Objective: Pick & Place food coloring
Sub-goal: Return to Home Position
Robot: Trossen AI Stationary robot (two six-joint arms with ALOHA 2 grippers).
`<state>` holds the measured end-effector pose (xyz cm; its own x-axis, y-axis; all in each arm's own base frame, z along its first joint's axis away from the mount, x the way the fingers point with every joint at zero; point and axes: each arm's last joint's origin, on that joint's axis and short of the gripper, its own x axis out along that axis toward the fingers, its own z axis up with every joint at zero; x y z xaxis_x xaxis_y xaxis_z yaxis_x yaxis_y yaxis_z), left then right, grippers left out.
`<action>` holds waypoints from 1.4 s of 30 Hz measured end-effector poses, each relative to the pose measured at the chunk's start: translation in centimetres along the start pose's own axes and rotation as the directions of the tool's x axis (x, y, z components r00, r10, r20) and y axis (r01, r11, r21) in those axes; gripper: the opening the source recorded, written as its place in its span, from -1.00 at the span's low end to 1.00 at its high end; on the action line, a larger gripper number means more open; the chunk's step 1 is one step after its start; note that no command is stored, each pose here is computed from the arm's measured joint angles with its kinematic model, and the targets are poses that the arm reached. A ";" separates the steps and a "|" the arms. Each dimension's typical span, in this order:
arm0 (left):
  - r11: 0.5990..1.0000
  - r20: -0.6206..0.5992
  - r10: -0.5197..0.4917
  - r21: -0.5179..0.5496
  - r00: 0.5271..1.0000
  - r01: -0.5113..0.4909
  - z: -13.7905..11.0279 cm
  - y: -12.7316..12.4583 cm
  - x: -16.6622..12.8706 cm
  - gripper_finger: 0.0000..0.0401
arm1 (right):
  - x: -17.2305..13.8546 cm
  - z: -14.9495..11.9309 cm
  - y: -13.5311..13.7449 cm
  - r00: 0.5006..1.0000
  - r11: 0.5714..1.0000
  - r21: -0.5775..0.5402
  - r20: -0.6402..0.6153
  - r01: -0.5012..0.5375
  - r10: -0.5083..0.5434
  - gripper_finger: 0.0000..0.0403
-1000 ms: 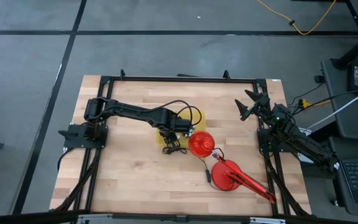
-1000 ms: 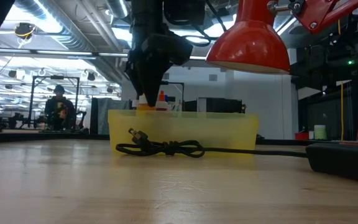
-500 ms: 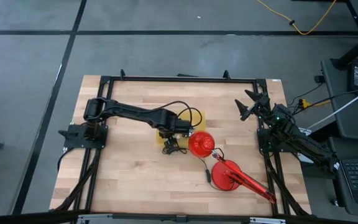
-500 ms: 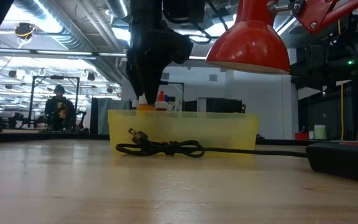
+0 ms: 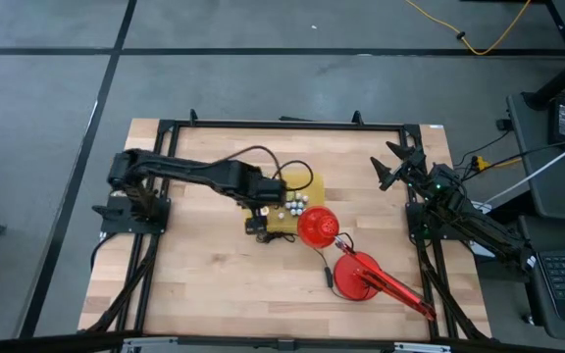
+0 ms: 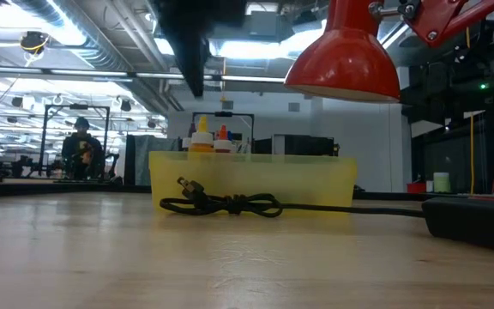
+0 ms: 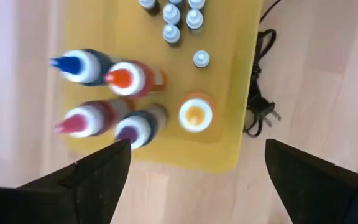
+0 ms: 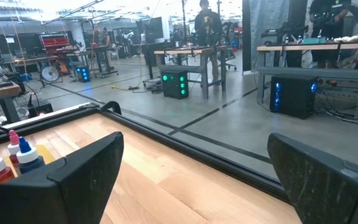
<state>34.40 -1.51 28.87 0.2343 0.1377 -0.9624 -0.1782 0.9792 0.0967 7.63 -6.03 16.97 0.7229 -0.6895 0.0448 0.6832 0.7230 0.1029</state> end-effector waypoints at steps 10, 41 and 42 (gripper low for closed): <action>0.997 0.148 0.068 0.024 0.987 -0.072 -4.7 1.8 -6.9 0.80 | 0.0 0.0 0.0 1.000 1.000 0.000 0.000 -0.002 0.002 0.98; 0.898 0.711 0.406 -0.428 0.575 -0.105 -21.4 6.8 1.6 0.80 | 0.0 0.0 0.0 1.000 1.000 0.000 0.000 -0.003 0.003 0.98; 0.892 0.718 0.424 -0.436 0.552 -0.118 -21.7 6.9 2.0 0.80 | 0.0 0.0 0.0 1.000 1.000 0.000 0.001 -0.003 0.003 0.98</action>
<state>12.89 2.31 22.11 0.7401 0.5977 -0.3082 -0.6031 0.7927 0.0890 7.63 -6.02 16.97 0.7246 -0.6877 0.0456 0.6813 0.7247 0.1028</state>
